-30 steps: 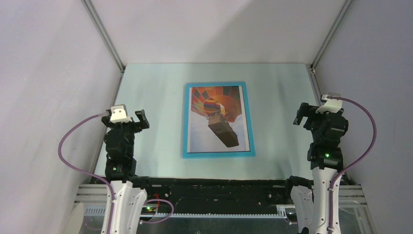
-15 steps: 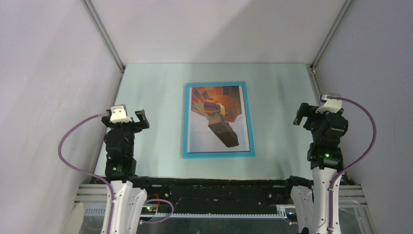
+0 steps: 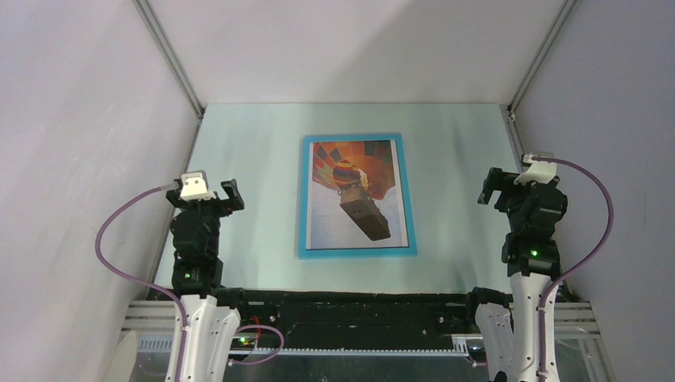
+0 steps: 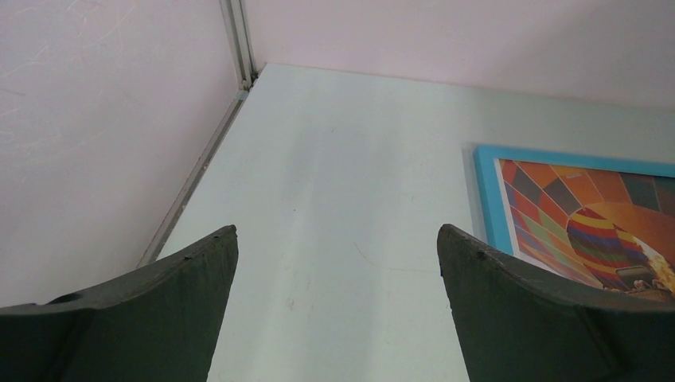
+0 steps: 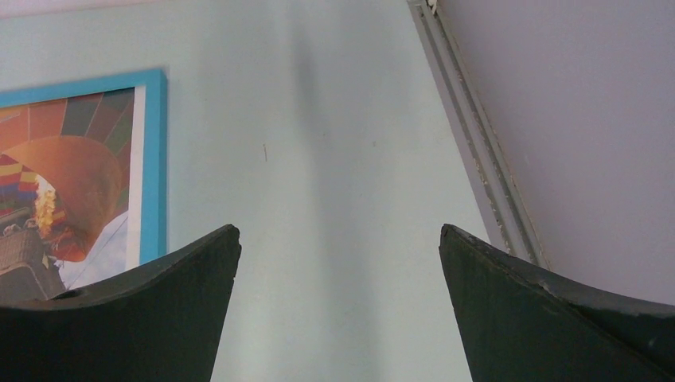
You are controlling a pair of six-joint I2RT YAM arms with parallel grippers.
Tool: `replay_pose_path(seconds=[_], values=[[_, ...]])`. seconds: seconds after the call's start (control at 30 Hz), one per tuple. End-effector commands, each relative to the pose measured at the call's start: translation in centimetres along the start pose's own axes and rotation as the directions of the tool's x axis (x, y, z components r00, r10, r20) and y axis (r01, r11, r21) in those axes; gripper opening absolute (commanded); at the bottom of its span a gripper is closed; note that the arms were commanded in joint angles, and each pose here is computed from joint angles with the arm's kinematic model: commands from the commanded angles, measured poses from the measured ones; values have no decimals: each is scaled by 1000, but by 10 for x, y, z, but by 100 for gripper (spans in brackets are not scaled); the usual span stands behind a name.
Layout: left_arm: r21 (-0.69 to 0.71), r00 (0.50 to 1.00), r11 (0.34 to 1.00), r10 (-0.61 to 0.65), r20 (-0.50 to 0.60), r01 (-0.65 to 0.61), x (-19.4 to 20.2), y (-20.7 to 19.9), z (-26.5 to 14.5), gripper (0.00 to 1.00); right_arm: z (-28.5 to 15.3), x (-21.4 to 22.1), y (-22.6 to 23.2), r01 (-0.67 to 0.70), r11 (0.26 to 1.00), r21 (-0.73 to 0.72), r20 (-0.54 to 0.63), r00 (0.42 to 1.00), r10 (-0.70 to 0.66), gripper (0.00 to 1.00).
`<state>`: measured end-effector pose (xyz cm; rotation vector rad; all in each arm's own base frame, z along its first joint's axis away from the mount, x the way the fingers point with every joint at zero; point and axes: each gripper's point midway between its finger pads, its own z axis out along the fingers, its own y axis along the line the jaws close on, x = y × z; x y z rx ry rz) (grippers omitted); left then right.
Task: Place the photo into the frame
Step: Reset both arms
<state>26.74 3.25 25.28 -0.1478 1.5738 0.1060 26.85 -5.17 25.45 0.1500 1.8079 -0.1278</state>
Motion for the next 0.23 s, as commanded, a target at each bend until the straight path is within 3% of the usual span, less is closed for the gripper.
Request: replay_pose_path(seconds=[0.0, 0.2], values=[[-19, 999, 1000, 0, 39, 0, -7, 3, 2, 100, 1, -14, -2, 20, 1000, 13, 51, 998, -20, 99], [-20, 999, 1000, 1, 40, 0, -7, 3, 2, 100, 1, -15, -2, 19, 1000, 13, 54, 998, -20, 99]])
